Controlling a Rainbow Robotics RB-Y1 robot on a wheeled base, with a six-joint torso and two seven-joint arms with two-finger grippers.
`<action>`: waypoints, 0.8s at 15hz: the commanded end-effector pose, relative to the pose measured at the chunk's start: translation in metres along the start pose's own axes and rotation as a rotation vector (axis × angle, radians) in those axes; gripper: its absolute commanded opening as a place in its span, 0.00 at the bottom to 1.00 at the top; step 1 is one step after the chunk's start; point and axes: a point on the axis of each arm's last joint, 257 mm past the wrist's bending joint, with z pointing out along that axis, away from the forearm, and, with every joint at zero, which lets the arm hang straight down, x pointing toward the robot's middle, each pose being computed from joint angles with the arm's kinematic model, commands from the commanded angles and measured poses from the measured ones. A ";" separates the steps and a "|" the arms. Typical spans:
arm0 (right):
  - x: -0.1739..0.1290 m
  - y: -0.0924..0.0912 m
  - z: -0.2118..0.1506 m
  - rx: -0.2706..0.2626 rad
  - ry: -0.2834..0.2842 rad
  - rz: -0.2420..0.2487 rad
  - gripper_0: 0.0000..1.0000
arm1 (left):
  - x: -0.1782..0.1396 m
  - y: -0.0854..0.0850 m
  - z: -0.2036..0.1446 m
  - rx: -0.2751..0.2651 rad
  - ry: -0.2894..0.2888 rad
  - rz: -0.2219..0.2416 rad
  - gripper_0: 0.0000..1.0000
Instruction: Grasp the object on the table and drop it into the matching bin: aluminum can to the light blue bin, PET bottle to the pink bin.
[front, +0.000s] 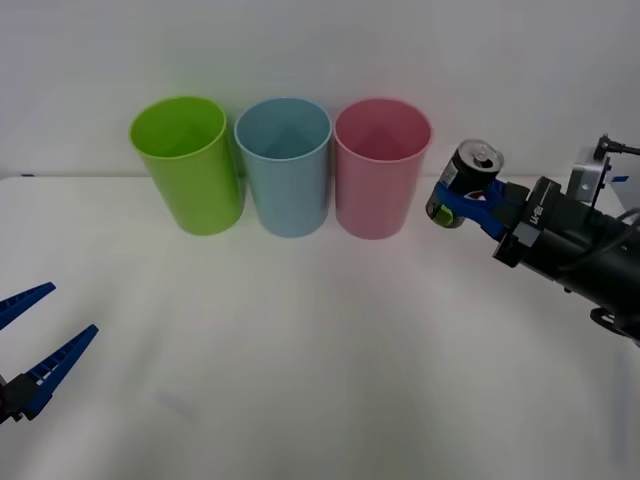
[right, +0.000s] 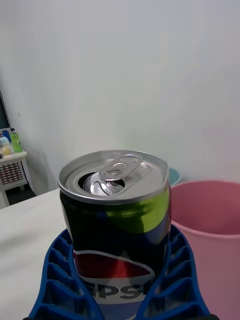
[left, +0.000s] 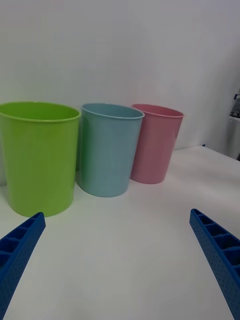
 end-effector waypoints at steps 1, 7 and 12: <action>-0.010 -0.003 0.027 0.002 -0.008 0.012 0.00 | 0.000 0.000 0.000 0.000 0.000 0.000 1.00; -0.016 -0.032 0.107 0.031 -0.013 -0.004 0.00 | 0.000 0.000 0.000 0.000 0.000 0.000 1.00; -0.025 -0.050 0.167 0.033 -0.004 -0.019 0.00 | 0.000 0.000 0.000 0.000 0.000 0.000 1.00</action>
